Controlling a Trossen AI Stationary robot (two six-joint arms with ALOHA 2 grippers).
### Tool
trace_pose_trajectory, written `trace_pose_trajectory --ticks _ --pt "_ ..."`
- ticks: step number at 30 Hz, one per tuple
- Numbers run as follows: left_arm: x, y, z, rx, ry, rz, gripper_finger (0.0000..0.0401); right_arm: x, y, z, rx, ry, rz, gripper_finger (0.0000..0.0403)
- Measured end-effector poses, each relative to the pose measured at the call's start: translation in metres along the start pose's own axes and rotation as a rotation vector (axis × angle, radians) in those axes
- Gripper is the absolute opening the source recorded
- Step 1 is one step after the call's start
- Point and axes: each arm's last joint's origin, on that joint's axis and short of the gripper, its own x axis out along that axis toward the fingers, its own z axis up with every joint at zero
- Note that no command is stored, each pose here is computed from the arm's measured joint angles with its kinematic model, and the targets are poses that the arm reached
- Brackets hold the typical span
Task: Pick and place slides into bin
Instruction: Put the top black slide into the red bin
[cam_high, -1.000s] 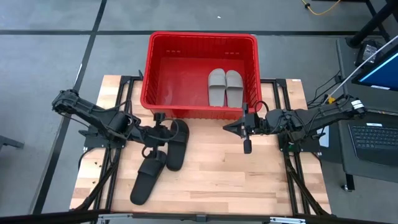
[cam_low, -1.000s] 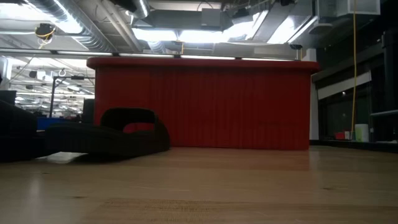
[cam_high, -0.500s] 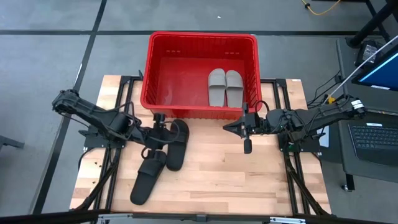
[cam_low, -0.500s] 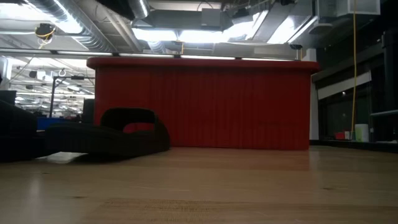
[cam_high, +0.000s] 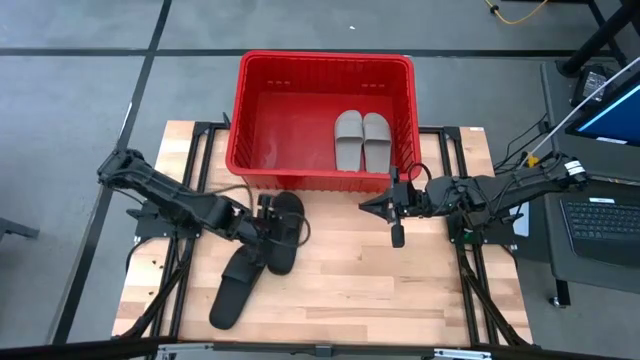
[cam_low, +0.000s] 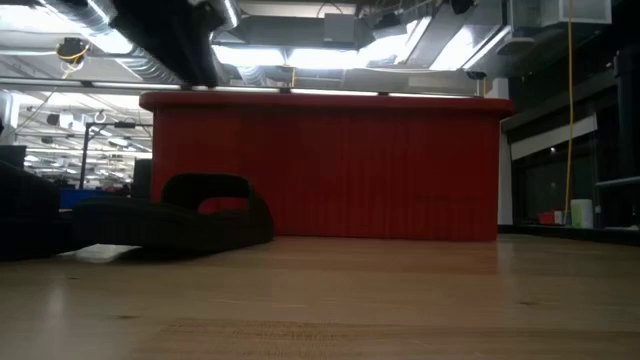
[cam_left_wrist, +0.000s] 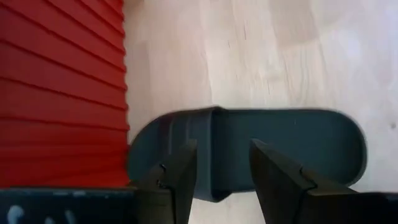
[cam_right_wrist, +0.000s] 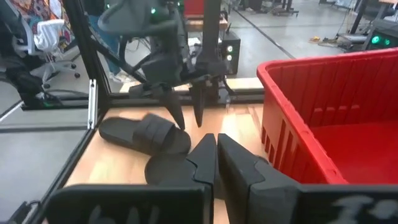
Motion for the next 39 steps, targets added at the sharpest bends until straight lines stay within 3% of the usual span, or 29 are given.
trace_pose_trajectory --ticks 13,26,39 --pt "0.034 -0.014 0.001 -0.132 0.103 0.065 0.0143 0.0 0.0 -0.001 -0.052 0.005 -0.001 0.002" --pt "0.039 -0.013 -0.001 -0.095 0.13 0.109 0.0143 0.0 0.0 -0.003 -0.057 0.021 -0.002 0.002" --pt "0.08 -0.028 -0.007 -0.083 0.251 0.189 0.0143 0.0 -0.001 -0.008 -0.07 0.076 -0.005 0.002"
